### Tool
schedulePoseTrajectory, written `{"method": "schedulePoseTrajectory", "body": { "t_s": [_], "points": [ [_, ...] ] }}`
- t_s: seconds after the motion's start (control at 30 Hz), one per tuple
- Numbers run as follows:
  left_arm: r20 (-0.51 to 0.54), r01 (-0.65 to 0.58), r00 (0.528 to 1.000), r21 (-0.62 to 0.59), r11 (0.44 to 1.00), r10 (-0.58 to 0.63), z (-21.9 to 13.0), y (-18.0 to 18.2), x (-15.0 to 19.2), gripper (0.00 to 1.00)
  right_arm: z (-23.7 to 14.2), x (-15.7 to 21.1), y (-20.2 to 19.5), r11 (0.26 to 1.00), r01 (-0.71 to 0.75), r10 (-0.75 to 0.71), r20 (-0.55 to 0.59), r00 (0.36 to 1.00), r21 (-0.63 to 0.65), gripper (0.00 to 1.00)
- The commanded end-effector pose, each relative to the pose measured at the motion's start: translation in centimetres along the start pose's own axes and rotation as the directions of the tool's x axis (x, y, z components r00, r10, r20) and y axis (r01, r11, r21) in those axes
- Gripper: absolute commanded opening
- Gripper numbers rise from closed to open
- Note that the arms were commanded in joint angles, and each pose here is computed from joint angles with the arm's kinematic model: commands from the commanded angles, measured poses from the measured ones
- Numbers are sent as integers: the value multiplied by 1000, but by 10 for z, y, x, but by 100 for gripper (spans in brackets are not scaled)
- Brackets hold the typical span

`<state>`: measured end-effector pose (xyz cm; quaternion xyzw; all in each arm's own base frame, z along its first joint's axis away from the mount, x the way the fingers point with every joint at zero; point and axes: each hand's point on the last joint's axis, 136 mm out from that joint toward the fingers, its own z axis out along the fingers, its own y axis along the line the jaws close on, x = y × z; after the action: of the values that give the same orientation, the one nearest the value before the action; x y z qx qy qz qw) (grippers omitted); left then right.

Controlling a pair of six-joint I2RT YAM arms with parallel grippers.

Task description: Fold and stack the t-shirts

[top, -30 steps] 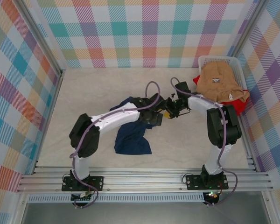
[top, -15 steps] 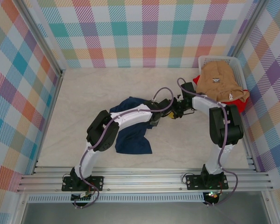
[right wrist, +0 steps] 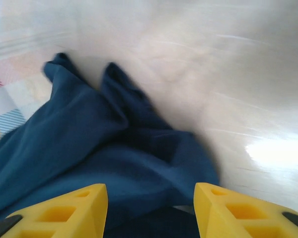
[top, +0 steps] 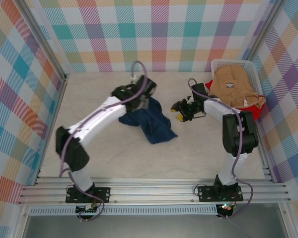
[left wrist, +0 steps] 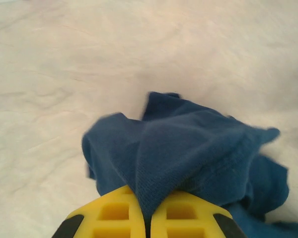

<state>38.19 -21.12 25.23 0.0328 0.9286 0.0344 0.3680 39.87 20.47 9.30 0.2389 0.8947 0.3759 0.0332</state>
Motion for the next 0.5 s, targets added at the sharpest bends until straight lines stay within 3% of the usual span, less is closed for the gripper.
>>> {"method": "schedulePoseTrajectory", "body": {
  "t_s": [0.0,0.1,0.3,0.47],
  "points": [
    [-40,-16,999,-4,1000,16,-22,38,18,0,9,6,26,999,-16,15,-20,1000,-48,50],
    [-41,-11,999,11,1000,12,-31,64,35,0,20,11,38,995,-68,66,-18,998,-71,50],
    [-79,-32,996,149,988,44,-27,67,105,0,56,30,53,983,-174,172,-51,984,-53,52],
    [-98,5,995,9,1000,-4,-26,103,140,0,93,49,52,963,-268,267,-91,959,2,54]
  ]
}}
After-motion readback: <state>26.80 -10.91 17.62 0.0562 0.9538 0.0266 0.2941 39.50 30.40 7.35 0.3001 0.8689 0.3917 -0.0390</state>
